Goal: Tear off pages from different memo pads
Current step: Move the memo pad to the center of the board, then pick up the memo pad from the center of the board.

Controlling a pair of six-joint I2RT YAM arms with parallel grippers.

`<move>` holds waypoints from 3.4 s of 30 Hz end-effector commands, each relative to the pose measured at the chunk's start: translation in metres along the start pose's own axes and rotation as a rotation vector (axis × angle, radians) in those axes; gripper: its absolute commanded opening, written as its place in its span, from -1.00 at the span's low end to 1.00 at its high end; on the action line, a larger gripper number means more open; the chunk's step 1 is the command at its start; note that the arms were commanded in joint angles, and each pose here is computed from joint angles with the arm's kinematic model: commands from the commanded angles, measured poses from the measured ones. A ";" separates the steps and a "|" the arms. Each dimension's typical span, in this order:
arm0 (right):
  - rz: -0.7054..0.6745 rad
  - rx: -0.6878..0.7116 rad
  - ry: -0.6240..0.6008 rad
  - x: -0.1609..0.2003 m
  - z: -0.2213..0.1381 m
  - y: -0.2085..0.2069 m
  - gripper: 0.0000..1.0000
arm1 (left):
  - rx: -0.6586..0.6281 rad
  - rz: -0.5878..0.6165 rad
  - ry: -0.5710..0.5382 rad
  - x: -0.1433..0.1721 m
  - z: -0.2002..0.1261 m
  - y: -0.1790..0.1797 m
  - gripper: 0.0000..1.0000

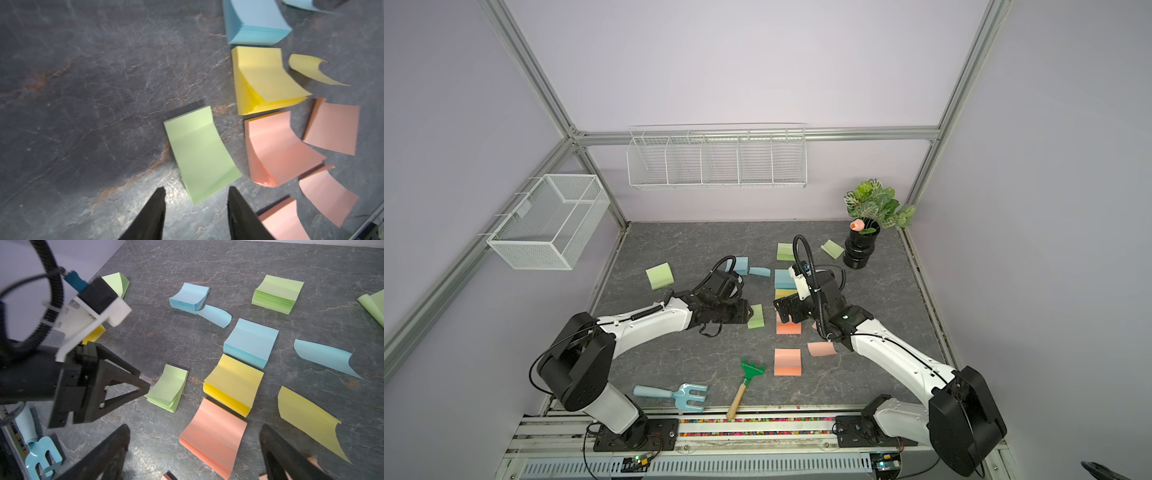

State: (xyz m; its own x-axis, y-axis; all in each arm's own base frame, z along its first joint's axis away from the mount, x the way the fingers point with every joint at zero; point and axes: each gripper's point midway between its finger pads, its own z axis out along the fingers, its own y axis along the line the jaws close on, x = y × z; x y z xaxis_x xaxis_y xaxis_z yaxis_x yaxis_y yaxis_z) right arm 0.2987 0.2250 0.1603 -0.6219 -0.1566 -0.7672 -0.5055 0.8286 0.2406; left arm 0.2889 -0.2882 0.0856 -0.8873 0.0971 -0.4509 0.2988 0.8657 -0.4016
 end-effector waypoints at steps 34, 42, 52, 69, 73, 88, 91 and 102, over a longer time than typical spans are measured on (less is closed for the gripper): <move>-0.022 0.020 0.070 0.016 0.013 -0.005 0.90 | 0.036 0.148 0.013 0.013 0.024 0.008 0.03; -0.018 0.016 0.070 0.016 0.012 -0.005 0.89 | 0.031 0.137 0.016 0.011 0.026 0.011 0.03; -0.014 0.013 0.086 0.019 0.017 -0.005 0.89 | -0.026 0.092 0.014 0.006 0.029 0.026 0.03; -0.047 -0.019 0.240 0.041 0.078 0.015 0.80 | -0.018 0.032 -0.004 -0.004 0.029 0.032 0.04; -0.096 0.011 0.287 0.049 0.096 0.018 0.76 | -0.018 0.031 -0.005 -0.004 0.028 0.032 0.04; -0.223 0.103 0.361 0.070 0.123 0.013 0.71 | -0.008 0.024 -0.043 -0.008 0.016 0.029 0.04; -0.274 0.096 0.368 0.069 0.124 0.017 0.71 | -0.003 0.021 -0.073 -0.012 0.007 0.027 0.05; -0.494 0.125 0.443 0.068 0.132 0.026 0.65 | -0.191 -0.179 -0.297 -0.025 -0.055 0.093 0.12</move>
State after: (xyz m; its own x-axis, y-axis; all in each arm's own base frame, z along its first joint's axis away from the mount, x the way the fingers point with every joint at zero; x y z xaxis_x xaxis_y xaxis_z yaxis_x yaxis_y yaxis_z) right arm 0.3250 0.3089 0.0427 -0.5826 -0.6350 -0.5073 -0.6901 0.7162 -0.1039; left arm 0.3119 -0.2156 0.0976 -0.8097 -0.0757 -0.5819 0.1804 0.9115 -0.3696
